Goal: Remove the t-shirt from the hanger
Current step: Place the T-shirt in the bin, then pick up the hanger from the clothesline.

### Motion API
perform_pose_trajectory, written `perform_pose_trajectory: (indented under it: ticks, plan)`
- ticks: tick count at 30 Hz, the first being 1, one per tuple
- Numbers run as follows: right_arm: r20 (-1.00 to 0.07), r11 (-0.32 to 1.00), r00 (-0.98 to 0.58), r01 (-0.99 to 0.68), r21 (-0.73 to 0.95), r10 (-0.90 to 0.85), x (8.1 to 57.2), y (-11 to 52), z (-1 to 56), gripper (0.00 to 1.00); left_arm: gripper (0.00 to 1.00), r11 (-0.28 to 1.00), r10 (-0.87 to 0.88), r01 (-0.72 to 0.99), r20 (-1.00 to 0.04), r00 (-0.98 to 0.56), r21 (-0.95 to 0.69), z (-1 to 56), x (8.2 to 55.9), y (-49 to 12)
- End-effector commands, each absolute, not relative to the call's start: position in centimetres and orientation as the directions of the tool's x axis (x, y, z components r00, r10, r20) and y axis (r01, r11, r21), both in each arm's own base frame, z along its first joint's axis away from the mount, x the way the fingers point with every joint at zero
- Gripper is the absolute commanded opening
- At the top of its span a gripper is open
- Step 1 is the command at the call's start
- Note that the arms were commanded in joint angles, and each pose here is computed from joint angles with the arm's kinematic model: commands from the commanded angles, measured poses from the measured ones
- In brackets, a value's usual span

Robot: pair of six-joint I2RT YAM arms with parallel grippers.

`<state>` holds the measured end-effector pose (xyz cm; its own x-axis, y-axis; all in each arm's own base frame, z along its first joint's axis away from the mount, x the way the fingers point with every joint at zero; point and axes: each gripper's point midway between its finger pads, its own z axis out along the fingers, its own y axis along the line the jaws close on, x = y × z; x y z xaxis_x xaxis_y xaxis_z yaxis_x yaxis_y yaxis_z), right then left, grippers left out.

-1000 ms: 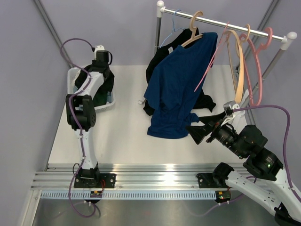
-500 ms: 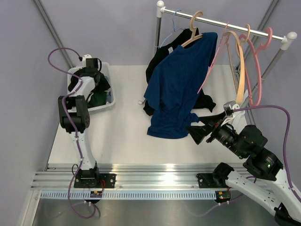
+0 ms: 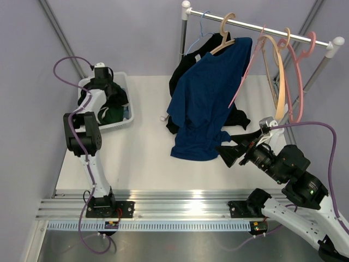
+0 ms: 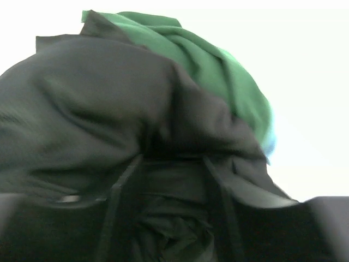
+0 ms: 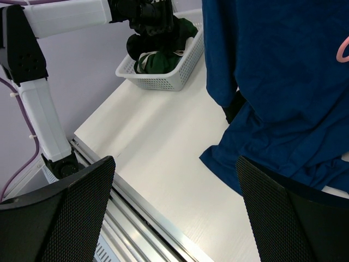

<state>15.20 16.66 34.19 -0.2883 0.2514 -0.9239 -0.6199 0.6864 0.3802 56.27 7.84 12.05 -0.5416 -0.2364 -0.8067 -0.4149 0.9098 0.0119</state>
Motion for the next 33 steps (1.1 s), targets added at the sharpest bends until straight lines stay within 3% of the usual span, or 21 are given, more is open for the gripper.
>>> perform_pose_trajectory:
  ticks: [1,2,8,13,17,19,21,29,33]
  plan:
    - [-0.932,0.673,-0.258,-0.644,0.363,0.255,15.1,16.9,34.9,1.00,0.61,0.936,-0.256,-0.341,-0.838,-0.482,-0.090,18.1,54.9,6.2]
    - [-0.932,0.674,-0.255,-0.643,0.363,0.258,15.1,16.8,35.0,0.99,0.74,0.938,-0.265,-0.327,-0.846,-0.463,-0.114,19.1,54.7,5.7]
    - [-0.930,0.671,-0.254,-0.644,0.367,0.265,15.1,16.9,35.1,0.99,0.98,0.956,-0.277,-0.199,-0.890,-0.362,-0.217,27.3,51.9,3.2]
    - [-0.930,0.677,-0.276,-0.637,0.368,0.245,15.8,17.7,34.5,1.00,0.99,0.966,-0.250,-0.138,-0.931,-0.265,-0.220,33.9,48.2,2.4]
    - [-0.929,0.671,-0.288,-0.644,0.368,0.233,16.0,18.2,34.3,0.99,0.98,0.967,-0.211,-0.195,-0.943,-0.257,-0.163,34.9,46.0,3.8]
    - [-0.930,0.672,-0.285,-0.644,0.365,0.231,15.9,18.1,34.2,1.00,0.65,0.958,-0.207,-0.252,-0.937,-0.283,-0.136,33.9,45.8,5.3]
    - [-0.930,0.670,-0.279,-0.646,0.365,0.237,15.8,17.9,34.3,0.99,0.00,0.925,-0.253,-0.350,-0.926,-0.279,-0.147,32.8,45.6,7.2]
    - [-0.929,0.643,-0.243,-0.671,0.369,0.279,14.1,16.6,35.8,0.99,0.00,0.795,-0.375,-0.593,-0.873,-0.311,-0.130,25.3,47.5,13.5]
    - [-0.926,0.635,-0.230,-0.677,0.372,0.298,13.9,16.4,36.0,1.00,0.00,0.773,-0.379,-0.627,-0.863,-0.335,-0.097,21.8,49.0,15.3]
